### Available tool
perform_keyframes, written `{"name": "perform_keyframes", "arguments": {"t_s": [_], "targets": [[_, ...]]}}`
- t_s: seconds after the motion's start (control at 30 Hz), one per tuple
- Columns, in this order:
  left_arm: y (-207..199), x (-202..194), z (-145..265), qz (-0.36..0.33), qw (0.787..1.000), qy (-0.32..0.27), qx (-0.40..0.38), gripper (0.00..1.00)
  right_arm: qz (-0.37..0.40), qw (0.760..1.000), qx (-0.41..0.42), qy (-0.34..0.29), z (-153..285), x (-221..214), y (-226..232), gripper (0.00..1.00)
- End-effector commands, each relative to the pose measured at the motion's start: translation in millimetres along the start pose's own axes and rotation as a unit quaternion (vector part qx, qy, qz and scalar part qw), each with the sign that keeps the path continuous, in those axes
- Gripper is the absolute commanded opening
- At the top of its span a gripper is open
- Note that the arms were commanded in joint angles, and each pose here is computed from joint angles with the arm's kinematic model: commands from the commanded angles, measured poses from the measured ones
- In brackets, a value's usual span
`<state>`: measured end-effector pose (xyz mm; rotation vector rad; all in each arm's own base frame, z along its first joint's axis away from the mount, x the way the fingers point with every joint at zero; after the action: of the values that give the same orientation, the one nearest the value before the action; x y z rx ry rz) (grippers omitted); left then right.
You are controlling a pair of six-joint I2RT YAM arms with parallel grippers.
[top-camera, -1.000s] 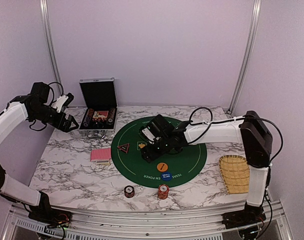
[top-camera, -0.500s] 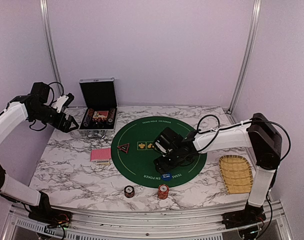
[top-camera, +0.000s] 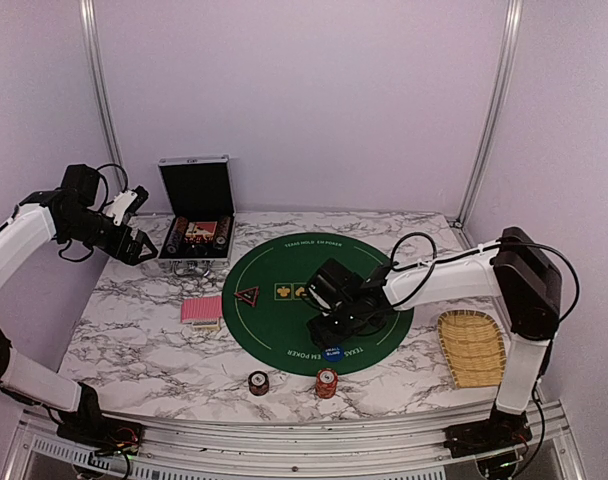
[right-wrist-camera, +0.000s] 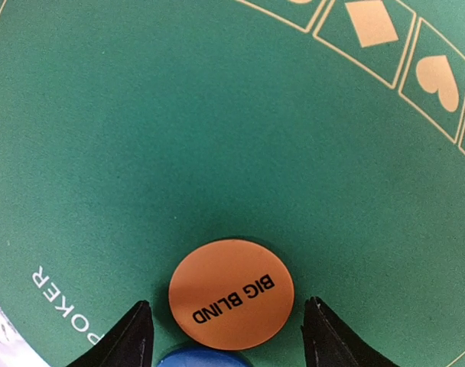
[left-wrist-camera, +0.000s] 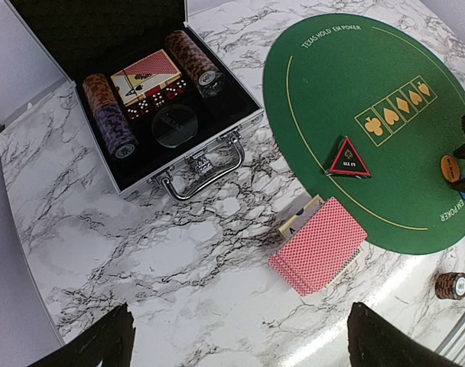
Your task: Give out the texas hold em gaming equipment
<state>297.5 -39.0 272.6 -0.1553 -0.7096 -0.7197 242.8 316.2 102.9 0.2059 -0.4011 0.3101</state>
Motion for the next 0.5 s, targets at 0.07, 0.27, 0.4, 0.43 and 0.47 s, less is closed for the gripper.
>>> {"name": "perform_keyframes", "arguments": {"t_s": [0.07,0.27,0.4,0.43,0.47], "targets": [[-3.7,7.4,14.3,-0.009,1.0,-0.014,-0.001,0.99,-0.013,1.0,-0.026,0.002,-14.6,-7.1,-6.8,0.61],[-4.0,8.7,16.3,-0.01,1.0,-0.016,-0.001,0.99,-0.025,0.999,-0.025,0.007,-20.5,-9.5,-13.5,0.53],[-3.8,8.8,16.5,-0.01,1.0,-0.016,-0.001,0.99,-0.03,0.999,-0.026,0.0,-21.3,-4.0,-16.5,0.48],[-4.0,9.1,16.6,-0.01,1.0,-0.016,-0.001,0.99,-0.031,0.999,-0.028,-0.003,-21.7,-1.6,-18.0,0.47],[-3.7,9.2,16.9,-0.01,1.0,-0.016,0.0,0.99,-0.032,0.999,-0.031,-0.005,-22.2,0.6,-19.8,0.46]]}}
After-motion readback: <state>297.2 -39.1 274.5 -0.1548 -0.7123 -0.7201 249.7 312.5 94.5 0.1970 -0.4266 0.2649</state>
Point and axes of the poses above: each gripper's point midway between its finger pads, its own z axis back along the fingers, its own y axis along the line the jaws close on, x = y × z, the point moved 8 cm from there along z, back along the fingers, and after that the axes turned 13 degrees about -z, right-handed, at the moved point
